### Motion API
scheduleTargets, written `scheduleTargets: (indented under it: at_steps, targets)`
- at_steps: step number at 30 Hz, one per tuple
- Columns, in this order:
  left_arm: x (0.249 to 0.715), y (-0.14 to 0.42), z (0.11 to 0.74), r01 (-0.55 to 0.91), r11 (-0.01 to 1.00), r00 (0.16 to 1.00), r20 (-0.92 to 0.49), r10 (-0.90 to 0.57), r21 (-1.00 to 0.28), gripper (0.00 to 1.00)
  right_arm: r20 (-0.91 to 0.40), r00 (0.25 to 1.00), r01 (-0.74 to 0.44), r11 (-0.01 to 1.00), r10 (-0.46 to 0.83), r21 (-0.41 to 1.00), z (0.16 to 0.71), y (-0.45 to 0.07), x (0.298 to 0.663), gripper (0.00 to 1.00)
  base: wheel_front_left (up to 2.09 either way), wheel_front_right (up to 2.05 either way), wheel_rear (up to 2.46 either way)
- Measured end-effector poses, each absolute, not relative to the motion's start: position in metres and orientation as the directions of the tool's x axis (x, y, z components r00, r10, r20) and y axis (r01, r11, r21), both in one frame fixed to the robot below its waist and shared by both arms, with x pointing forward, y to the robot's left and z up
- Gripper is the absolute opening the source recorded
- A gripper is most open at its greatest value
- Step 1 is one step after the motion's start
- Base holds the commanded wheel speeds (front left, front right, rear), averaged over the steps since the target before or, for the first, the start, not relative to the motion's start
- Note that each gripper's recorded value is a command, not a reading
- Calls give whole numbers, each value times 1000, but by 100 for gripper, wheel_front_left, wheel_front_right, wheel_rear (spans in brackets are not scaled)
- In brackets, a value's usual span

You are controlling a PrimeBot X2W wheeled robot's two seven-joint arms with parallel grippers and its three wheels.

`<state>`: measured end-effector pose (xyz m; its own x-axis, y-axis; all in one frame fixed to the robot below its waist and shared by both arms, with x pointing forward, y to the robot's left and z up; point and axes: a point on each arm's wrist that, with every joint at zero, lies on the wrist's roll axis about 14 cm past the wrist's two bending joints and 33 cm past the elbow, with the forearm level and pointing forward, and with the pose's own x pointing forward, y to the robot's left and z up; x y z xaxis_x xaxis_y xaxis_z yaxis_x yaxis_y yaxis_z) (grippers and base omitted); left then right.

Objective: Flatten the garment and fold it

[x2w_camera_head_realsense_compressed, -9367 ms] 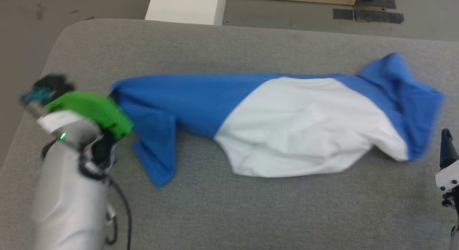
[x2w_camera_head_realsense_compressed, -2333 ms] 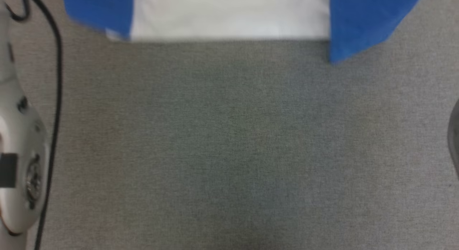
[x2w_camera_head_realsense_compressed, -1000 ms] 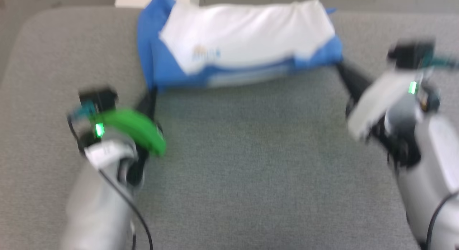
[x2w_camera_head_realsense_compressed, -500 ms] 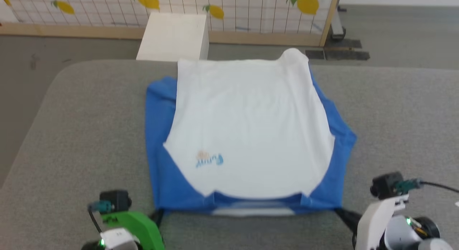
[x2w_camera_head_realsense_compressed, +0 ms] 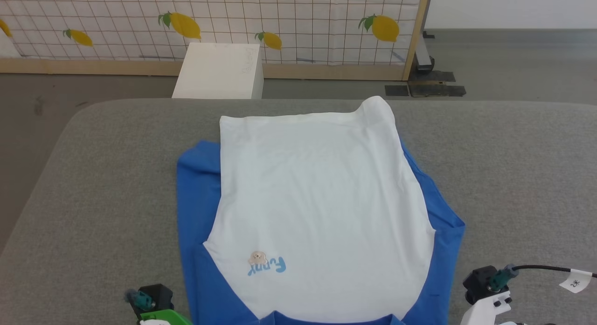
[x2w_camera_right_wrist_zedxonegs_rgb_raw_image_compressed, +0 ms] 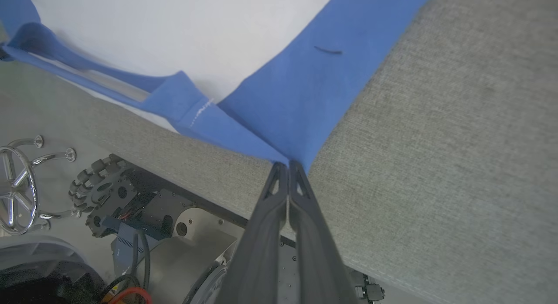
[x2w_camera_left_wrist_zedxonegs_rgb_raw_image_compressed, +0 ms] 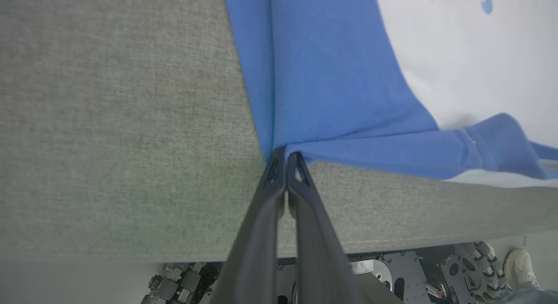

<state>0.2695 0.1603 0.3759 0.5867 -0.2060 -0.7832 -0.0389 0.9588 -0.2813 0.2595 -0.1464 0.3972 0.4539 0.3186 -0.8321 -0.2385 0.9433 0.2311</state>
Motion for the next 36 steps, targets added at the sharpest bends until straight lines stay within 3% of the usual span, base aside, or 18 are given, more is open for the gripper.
scheduleTargets:
  at_steps: [3,4,5,6,7,15,20,24,28,36]
  targets:
    - [269,160,373,-47,956,574,-791,-210,-289,0,-841,441,-237,944,314,228,393,-146,258,0,0,0,0]
    - [269,160,373,-48,956,571,-793,-211,-289,44,-844,436,-235,945,312,227,391,-146,257,0,0,0,0]
    - [268,160,372,-52,955,567,-796,-213,-293,100,-839,445,-233,945,313,229,391,-145,259,9,0,0,0]
    - [268,160,372,-55,954,563,-798,-215,-296,100,-833,455,-230,945,316,233,392,-144,261,66,0,0,0]
    - [268,160,372,-58,952,558,-801,-218,-299,100,-829,460,-228,945,318,236,392,-143,264,100,0,0,0]
    - [282,170,391,-90,942,595,-775,-211,-325,100,-723,612,-169,946,320,276,424,-152,298,100,0,0,0]
    - [318,191,431,-128,928,747,-649,-142,-351,100,-586,765,-103,949,267,298,464,-172,331,100,0,0,0]
    - [361,216,476,-151,928,883,-469,-29,-340,100,-498,848,-40,959,181,281,485,-196,354,100,0,0,0]
    - [400,225,509,-117,951,950,-312,24,-285,100,-453,881,-6,960,137,279,494,-206,372,100,0,0,0]
    - [483,214,541,5,985,986,-166,-34,-171,100,-457,880,2,961,129,275,489,-206,403,100,0,0,0]
